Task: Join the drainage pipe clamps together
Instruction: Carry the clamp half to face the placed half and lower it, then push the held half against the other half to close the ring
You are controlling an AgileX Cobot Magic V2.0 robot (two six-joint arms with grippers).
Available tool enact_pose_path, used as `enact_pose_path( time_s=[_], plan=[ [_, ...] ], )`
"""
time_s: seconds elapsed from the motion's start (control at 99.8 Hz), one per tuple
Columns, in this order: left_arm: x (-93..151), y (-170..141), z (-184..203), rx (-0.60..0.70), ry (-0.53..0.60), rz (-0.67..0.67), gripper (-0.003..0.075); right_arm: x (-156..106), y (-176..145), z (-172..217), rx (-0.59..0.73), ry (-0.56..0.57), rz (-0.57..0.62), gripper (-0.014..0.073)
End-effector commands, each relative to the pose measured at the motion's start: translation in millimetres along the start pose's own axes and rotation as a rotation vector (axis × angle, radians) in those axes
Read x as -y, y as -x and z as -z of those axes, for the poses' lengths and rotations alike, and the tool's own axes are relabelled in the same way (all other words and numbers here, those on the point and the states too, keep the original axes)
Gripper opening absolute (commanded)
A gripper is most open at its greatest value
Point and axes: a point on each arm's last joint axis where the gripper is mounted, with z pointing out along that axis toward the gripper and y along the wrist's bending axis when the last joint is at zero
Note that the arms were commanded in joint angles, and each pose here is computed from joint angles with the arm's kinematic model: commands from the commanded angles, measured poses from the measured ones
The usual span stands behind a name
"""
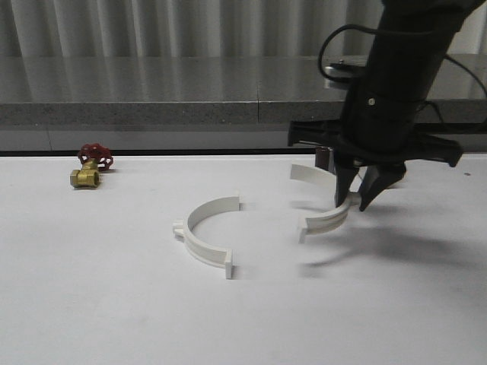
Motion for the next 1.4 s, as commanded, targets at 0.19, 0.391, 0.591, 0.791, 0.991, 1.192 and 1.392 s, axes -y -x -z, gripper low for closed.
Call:
enact_pose_path(
  time_s=[0.19, 0.391, 0.591, 0.791, 0.991, 1.192, 1.392],
  plan=[
    [2.3, 14.1, 4.5, 0.093, -0.021, 0.006, -0.002, -41.8, 7.0, 5.6, 0.041, 0.044, 0.052, 0.0011],
    [2.3, 14.1, 4.5, 0.093, -0.021, 0.006, -0.002, -51.7, 7.6, -2.9, 0.024, 0.038, 0.057, 0.0011],
    [2.3, 14.1, 4.5, 0.093, -0.021, 0.006, -0.002, -52.9, 6.5, -6.3, 0.016, 0.033, 0.054, 0.0011],
    [2.3, 14.1, 4.5, 0.093, -0.021, 0.006, -0.002, -54.3, 5.4, -6.1, 0.014, 0.035, 0.042, 0.0011],
    [2.3, 14.1, 4.5, 0.093, -0.021, 0.006, -0.002, -54.4, 5.1, -6.2, 0.011, 0.035, 0.019, 0.0011],
    [2.3, 14.1, 4.5, 0.093, -0.021, 0.006, -0.002, -54.8, 4.9, -6.1, 0.009, 0.04, -0.003, 0.0011],
    [2.3, 14.1, 4.5, 0.093, -0.021, 0.006, -0.002, -55.7, 3.5, -8.8, -0.004, 0.045, -0.014, 0.0011]
  ],
)
